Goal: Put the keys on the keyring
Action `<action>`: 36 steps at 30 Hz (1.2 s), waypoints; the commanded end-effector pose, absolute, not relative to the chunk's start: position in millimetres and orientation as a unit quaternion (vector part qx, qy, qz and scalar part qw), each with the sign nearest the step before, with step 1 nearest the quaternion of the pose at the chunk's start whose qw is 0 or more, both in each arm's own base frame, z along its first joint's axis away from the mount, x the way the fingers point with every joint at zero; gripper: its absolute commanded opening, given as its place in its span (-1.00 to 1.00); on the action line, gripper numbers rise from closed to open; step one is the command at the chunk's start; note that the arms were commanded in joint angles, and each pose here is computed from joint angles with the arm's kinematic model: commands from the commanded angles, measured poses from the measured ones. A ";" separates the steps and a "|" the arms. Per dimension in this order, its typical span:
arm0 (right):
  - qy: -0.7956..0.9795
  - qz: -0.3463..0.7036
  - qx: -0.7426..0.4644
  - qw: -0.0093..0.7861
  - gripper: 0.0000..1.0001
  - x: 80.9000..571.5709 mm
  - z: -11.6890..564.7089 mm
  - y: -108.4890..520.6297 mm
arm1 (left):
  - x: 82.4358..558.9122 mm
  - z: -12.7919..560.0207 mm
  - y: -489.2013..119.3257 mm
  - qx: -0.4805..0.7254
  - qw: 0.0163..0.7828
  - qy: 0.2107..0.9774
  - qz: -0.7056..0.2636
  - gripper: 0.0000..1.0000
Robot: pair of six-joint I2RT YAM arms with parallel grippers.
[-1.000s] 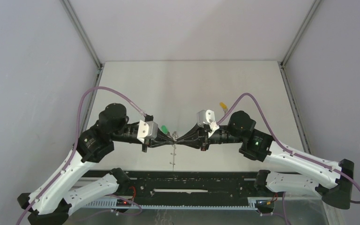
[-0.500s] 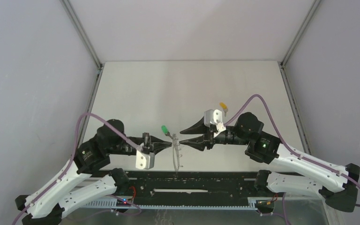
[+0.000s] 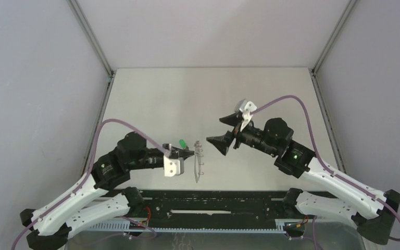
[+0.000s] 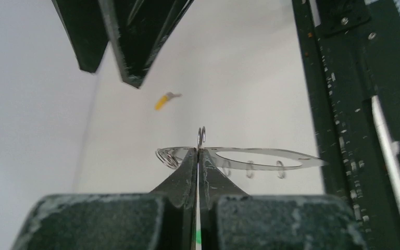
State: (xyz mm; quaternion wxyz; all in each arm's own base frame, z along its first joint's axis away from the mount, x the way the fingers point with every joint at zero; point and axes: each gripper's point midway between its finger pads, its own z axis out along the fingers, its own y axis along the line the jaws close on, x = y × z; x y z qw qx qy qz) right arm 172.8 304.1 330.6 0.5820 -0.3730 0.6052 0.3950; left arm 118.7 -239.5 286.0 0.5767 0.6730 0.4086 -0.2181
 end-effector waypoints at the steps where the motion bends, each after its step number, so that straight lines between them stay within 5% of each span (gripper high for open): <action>1: 0.733 0.337 -0.195 0.557 0.99 238.6 292.8 263.7 | 133.4 314.1 -246.1 0.559 0.575 0.521 -0.293 -1.00; 11: 0.840 0.197 0.054 0.502 0.98 340.1 200.0 168.8 | 151.2 298.1 -246.5 0.490 0.516 0.600 -0.364 -0.99; 14: 0.858 0.178 0.106 0.471 0.55 358.7 169.3 147.8 | 155.0 292.4 -244.9 0.483 0.508 0.615 -0.362 -0.99; 15: 0.860 0.180 0.134 0.458 0.22 364.8 159.9 140.6 | 157.4 291.9 -243.6 0.477 0.505 0.622 -0.361 -0.99; 16: 0.862 0.187 0.161 0.442 0.24 370.1 150.8 136.1 | 159.3 290.5 -243.1 0.474 0.499 0.628 -0.363 -0.99; 17: 0.863 0.200 0.178 0.428 0.84 374.5 143.0 135.8 | 161.8 289.4 -241.9 0.469 0.494 0.635 -0.364 -0.99; 18: 0.865 0.205 0.179 0.422 0.98 378.5 136.9 136.7 | 165.2 287.6 -240.4 0.465 0.489 0.642 -0.364 -0.99; 26: 0.890 0.043 0.162 0.425 1.00 393.3 129.7 130.6 | 184.6 282.6 -225.6 0.453 0.483 0.667 -0.341 -0.99; 31: 0.891 0.135 0.153 0.406 1.00 401.1 137.2 144.4 | 196.1 278.3 -219.8 0.442 0.469 0.688 -0.334 -0.99; 34: 0.905 0.084 0.167 0.383 1.00 403.0 118.9 139.0 | 206.1 275.8 -214.5 0.429 0.466 0.705 -0.320 -0.99; 36: 0.915 0.039 0.182 0.359 0.76 405.2 106.3 137.4 | 207.3 273.1 -209.9 0.435 0.460 0.711 -0.305 -0.99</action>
